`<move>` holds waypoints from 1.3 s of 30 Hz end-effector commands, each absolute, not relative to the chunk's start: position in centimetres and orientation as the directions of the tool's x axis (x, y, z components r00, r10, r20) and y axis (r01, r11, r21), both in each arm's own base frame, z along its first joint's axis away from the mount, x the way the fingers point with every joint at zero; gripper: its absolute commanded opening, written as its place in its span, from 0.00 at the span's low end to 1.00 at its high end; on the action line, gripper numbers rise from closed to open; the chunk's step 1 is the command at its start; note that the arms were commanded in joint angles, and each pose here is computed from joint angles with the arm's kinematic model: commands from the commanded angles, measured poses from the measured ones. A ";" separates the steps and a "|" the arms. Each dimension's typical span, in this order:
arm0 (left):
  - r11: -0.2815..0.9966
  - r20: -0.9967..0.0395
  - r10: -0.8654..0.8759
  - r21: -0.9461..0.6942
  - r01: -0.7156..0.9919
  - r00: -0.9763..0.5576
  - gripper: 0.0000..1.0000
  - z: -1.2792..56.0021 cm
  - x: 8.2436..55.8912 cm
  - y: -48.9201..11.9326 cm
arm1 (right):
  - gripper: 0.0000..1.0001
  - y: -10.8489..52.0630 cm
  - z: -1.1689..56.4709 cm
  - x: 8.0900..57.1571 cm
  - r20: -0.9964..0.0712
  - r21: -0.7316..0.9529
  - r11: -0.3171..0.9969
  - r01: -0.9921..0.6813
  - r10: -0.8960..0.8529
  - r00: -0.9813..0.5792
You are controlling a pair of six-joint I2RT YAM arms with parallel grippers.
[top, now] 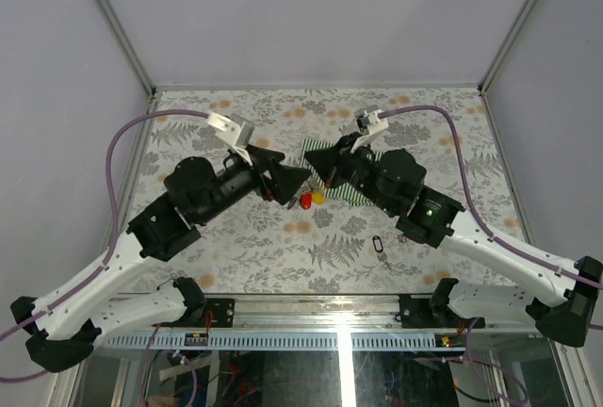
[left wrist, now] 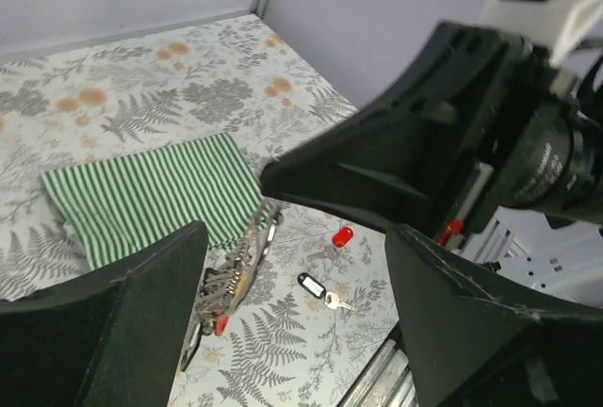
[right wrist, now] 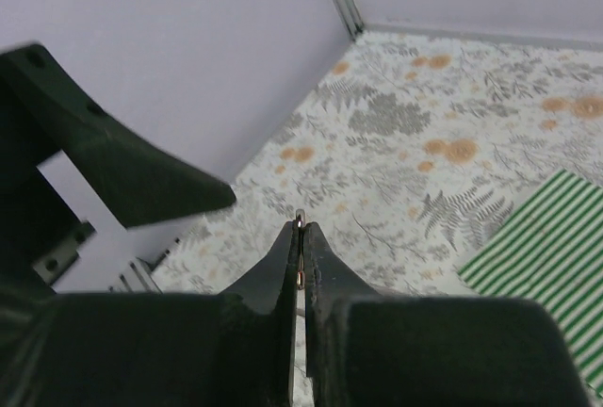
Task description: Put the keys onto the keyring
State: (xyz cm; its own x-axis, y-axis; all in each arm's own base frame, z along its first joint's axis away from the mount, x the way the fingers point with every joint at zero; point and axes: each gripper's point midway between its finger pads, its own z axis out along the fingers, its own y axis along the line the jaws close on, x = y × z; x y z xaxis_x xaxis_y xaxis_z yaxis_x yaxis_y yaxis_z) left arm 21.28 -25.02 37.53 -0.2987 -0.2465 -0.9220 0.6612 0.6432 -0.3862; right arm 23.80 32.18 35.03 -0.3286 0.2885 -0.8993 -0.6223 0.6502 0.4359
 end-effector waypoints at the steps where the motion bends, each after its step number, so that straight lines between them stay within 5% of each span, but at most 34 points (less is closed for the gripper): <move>1: 0.648 -0.940 -0.303 -0.324 0.690 -0.158 0.75 41.7 20.9 -26.0 | 0.00 30.1 43.4 22.8 -0.802 0.537 0.517 -0.666 0.557 -0.215; 27: 0.761 -0.962 -0.273 -0.228 0.608 -0.020 0.31 42.4 22.6 -28.3 | 0.00 29.0 45.3 21.3 -0.716 0.624 0.412 -0.663 0.641 -0.275; 39: 0.754 -0.966 -0.256 -0.221 0.619 -0.034 0.35 41.7 22.6 -29.0 | 0.00 29.0 45.4 20.8 -0.703 0.633 0.384 -0.672 0.649 -0.292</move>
State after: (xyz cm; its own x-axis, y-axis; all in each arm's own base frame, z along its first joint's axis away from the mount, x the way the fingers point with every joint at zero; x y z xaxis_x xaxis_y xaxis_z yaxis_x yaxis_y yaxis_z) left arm 22.42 -29.17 38.83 -0.0851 -0.1781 -0.9803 0.6226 0.7586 -0.1918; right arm 22.06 30.07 40.76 -0.3331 0.5511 -0.7651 -0.6122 0.4908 0.6200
